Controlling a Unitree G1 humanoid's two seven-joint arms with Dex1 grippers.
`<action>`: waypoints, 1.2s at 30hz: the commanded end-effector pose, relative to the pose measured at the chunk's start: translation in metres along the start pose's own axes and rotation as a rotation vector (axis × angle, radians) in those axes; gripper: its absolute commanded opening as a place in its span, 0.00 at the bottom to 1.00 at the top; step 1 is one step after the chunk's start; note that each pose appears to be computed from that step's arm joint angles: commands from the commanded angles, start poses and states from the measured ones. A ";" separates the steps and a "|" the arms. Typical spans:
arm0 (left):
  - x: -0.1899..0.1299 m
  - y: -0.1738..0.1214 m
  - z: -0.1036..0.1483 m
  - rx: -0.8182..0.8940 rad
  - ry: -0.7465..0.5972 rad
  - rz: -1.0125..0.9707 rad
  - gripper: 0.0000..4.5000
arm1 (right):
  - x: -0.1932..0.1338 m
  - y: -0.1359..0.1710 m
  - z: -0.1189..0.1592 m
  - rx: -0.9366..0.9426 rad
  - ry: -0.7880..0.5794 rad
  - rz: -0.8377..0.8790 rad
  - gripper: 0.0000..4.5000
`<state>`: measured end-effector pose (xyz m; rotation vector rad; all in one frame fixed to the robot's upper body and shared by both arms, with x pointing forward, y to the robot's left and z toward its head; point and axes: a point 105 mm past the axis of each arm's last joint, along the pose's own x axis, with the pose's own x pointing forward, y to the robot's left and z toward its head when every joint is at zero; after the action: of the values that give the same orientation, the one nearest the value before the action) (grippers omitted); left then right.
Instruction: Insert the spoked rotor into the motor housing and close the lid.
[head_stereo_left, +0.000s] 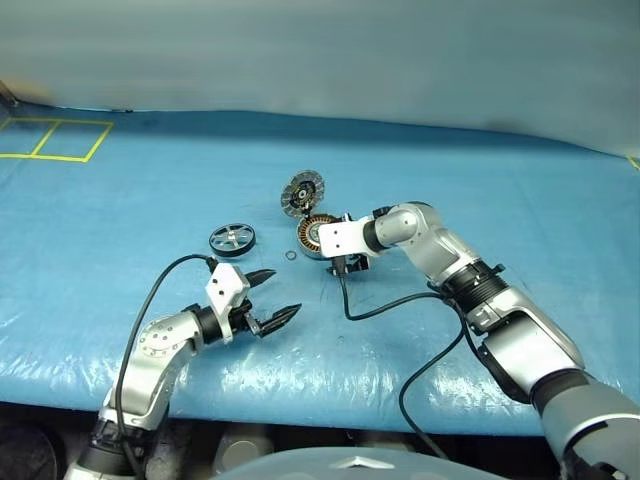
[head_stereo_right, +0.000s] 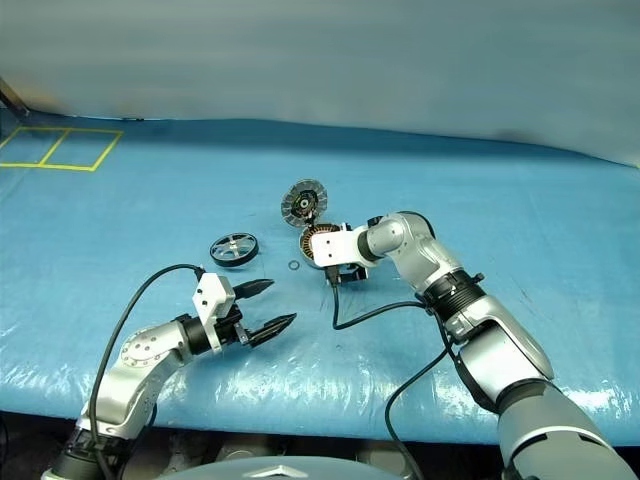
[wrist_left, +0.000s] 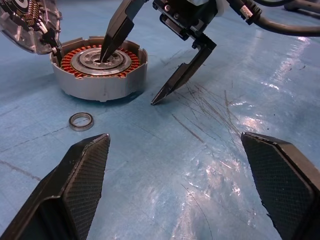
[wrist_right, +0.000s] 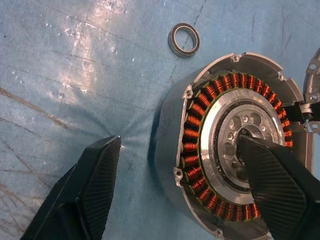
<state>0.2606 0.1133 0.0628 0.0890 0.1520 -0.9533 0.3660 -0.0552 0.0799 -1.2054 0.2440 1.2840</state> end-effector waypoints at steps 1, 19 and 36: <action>0.003 -0.001 0.007 0.023 -0.029 -0.021 1.00 | 0.002 0.010 -0.015 -0.029 0.077 0.020 0.63; 0.004 -0.012 -0.007 -0.007 -0.003 -0.054 1.00 | -0.052 0.103 0.000 0.429 0.088 0.101 0.49; 0.014 0.007 0.000 0.062 0.016 -0.057 1.00 | -0.034 0.118 0.039 0.821 0.016 0.142 0.49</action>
<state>0.2691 0.1023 0.0523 0.1257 0.1791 -1.0309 0.2597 -0.0759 0.0771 -0.5712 0.6759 1.0135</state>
